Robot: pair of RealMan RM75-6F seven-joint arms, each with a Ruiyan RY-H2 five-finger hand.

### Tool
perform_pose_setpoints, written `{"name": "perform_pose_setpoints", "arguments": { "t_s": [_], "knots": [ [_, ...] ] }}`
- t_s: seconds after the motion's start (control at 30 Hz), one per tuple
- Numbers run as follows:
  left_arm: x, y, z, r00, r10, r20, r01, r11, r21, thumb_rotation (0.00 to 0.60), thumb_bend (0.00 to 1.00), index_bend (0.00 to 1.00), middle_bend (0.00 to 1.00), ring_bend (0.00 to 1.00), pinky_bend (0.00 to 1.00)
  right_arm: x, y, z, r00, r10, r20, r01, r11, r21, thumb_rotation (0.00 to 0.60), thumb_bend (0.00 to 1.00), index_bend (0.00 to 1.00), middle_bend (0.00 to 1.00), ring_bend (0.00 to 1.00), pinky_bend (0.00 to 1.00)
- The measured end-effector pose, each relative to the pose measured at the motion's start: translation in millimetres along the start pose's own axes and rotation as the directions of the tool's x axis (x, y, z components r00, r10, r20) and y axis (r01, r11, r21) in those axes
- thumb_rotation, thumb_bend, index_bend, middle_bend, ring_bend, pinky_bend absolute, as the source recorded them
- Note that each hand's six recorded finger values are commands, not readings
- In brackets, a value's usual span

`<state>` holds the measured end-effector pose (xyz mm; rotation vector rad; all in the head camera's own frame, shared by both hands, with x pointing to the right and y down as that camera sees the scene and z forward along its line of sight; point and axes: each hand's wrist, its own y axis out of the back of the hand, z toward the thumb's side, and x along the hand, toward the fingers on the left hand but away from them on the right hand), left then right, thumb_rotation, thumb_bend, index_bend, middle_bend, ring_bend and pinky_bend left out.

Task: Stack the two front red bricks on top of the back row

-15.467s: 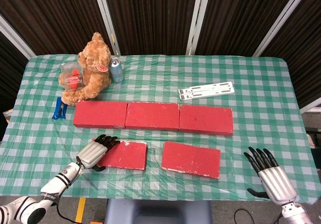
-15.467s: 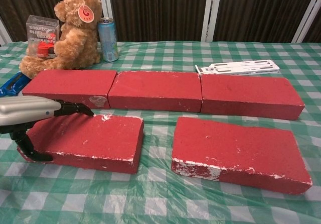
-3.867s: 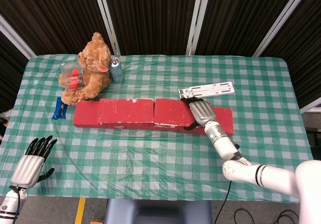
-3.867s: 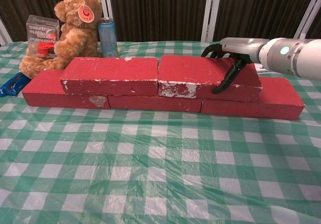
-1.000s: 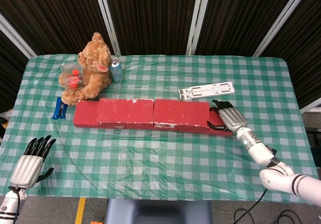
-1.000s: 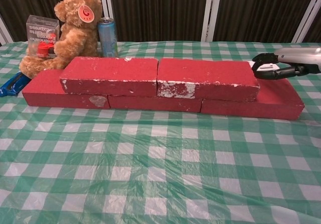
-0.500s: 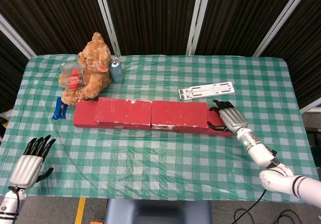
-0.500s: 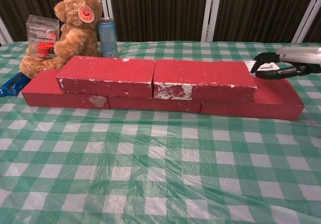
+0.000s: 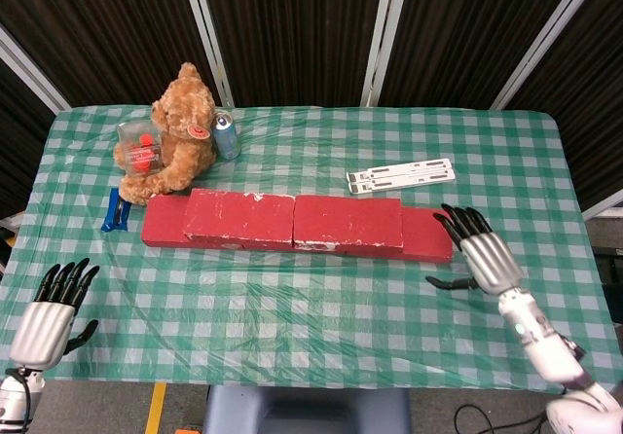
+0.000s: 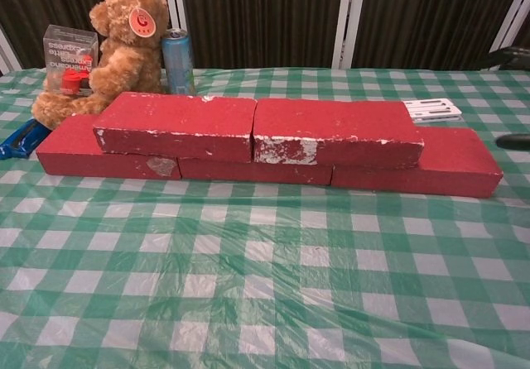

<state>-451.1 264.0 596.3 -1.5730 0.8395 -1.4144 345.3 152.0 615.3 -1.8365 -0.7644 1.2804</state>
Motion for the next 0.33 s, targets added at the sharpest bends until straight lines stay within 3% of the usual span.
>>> {"name": "perform_pose_setpoints", "arguments": {
  "t_s": [0.2,0.33],
  "knots": [
    [-8,13,1,0.998,0.058,-0.012,-0.058,0.998,0.016,0.600,0.30,0.00,0.00,0.00,0.06,93,-8,-7,0.992,-0.102,0.074,0.096,0.992,0.080,0.361,0.26,0.00,0.00,0.00,0.00],
    [-10,14,3,0.998,0.060,-0.016,-0.059,0.998,0.029,0.600,0.30,0.00,0.00,0.00,0.06,109,-13,-12,0.990,-0.088,0.107,0.077,0.992,0.098,0.366,0.26,0.00,0.00,0.00,0.00]
  ]
}}
